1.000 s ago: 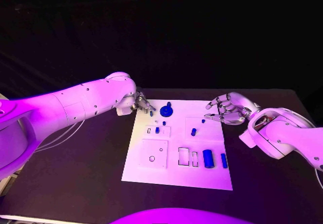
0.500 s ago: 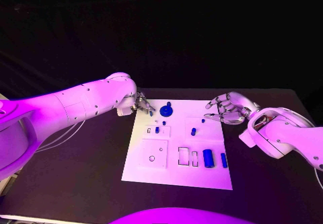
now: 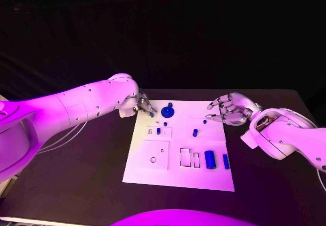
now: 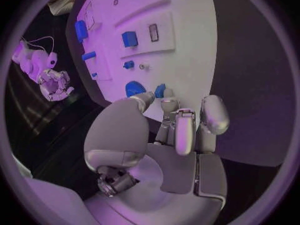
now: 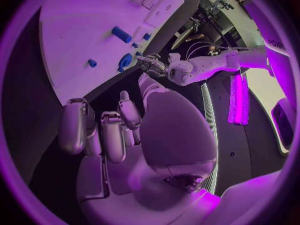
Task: Assemble the parts on the task board
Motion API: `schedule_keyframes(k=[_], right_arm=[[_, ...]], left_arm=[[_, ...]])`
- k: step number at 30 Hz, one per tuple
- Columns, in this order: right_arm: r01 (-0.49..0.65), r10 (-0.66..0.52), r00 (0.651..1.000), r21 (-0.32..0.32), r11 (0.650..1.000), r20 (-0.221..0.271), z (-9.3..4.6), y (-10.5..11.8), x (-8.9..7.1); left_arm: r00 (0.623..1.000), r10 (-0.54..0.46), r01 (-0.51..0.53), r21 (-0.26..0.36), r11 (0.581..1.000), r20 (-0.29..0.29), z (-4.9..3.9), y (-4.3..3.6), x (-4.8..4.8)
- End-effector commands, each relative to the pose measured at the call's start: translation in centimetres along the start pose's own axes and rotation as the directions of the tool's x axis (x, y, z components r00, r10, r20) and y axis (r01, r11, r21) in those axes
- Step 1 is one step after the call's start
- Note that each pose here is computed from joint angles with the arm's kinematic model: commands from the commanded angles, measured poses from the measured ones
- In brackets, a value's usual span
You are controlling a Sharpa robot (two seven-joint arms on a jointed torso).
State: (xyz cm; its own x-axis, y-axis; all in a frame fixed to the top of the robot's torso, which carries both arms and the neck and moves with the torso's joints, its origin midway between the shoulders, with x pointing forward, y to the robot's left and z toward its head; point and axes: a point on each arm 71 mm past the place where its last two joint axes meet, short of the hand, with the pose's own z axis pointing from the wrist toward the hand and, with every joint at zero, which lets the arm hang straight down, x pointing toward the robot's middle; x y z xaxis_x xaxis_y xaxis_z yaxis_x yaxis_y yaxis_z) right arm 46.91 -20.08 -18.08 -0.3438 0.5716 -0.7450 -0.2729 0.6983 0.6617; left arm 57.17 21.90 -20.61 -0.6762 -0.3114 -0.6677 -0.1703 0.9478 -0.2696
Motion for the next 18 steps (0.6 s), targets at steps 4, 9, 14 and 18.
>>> schedule_keyframes(k=[4,9,14,18], right_arm=[[0.008,-0.008,1.0,-0.011,1.0,-0.008,-0.01,0.1,0.1],[0.008,-0.008,1.0,-0.011,1.0,-0.008,-0.01,0.1,0.1],[0.008,-0.008,1.0,-0.012,1.0,-0.008,0.0,0.1,0.1],[0.008,-0.008,1.0,-0.012,1.0,-0.008,0.01,0.1,0.1]], left_arm=[[1.0,-0.01,0.011,0.021,1.0,-0.024,0.02,-0.12,0.21],[0.999,-0.024,0.025,0.024,0.999,-0.03,0.01,-0.02,0.24],[0.999,-0.038,0.039,0.028,0.999,-0.032,-0.04,0.21,0.28],[0.998,-0.064,0.065,0.032,0.997,-0.026,-0.22,0.57,0.22]])
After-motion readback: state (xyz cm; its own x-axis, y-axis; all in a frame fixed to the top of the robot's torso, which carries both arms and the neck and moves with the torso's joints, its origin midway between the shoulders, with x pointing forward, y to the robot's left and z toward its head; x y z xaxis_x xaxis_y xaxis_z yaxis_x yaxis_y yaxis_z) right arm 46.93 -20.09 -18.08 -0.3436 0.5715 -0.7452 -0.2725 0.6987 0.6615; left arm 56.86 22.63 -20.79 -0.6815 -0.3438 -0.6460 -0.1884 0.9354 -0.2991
